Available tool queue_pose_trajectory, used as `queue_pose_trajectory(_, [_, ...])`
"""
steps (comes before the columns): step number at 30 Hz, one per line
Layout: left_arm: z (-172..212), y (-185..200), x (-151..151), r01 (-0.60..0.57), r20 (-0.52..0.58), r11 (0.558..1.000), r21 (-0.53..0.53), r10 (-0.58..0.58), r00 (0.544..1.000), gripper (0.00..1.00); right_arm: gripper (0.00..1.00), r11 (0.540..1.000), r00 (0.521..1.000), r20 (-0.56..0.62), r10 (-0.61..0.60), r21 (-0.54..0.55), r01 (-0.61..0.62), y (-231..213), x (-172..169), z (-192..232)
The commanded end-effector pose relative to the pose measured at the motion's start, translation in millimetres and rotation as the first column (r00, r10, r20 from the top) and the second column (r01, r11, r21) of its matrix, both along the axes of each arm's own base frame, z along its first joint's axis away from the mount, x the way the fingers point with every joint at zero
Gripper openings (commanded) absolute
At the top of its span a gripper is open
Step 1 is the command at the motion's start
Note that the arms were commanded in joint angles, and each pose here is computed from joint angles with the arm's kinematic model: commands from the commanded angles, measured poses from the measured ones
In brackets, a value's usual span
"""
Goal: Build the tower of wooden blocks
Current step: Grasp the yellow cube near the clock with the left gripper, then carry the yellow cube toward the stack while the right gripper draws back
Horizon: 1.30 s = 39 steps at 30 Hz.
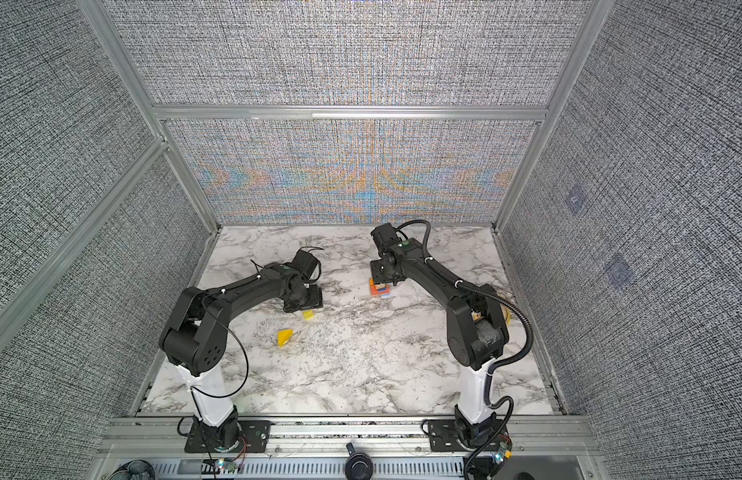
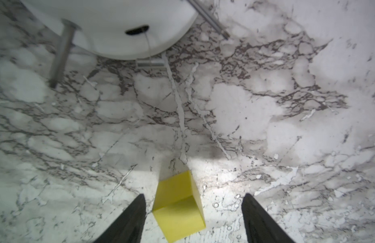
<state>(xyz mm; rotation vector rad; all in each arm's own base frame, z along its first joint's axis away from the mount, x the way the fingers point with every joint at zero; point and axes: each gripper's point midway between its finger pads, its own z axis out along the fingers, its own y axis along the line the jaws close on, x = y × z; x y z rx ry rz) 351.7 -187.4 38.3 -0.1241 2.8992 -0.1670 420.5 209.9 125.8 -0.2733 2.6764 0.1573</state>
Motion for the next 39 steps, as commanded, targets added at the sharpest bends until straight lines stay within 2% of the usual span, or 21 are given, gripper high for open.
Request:
queue_pose_trajectory(1, [-2,3,-2,-0.019,-0.011,1.0,0.015,0.019,1.0,0.65,0.52,1.0,1.0,0.009,-0.004,0.017,0.004,2,2,2])
queue_pose_trajectory(11, [-10,0,-5,-0.02,-0.025,1.0,0.017,0.02,0.999,0.43,0.52,1.0,1.0,0.01,0.003,0.018,-0.004,5,-1,2])
queue_pose_trajectory(20, [-8,-4,-5,0.01,-0.029,1.0,0.026,-0.009,1.0,0.29,0.52,0.999,0.999,0.035,-0.013,0.034,0.012,2,-4,8])
queue_pose_trajectory(28, [6,-6,1,0.049,-0.014,0.998,0.05,-0.048,0.999,0.28,0.55,0.995,0.997,0.06,-0.044,0.091,0.039,-1,-11,11])
queue_pose_trajectory(33, [25,-14,12,0.077,0.009,0.996,0.046,-0.077,0.997,0.28,0.57,0.981,0.986,0.126,-0.108,0.174,0.085,-13,-20,18])
queue_pose_trajectory(39, [45,-29,24,0.118,0.03,0.992,0.047,-0.119,0.992,0.28,0.58,0.954,0.97,0.145,-0.194,0.258,0.152,-36,-32,20])
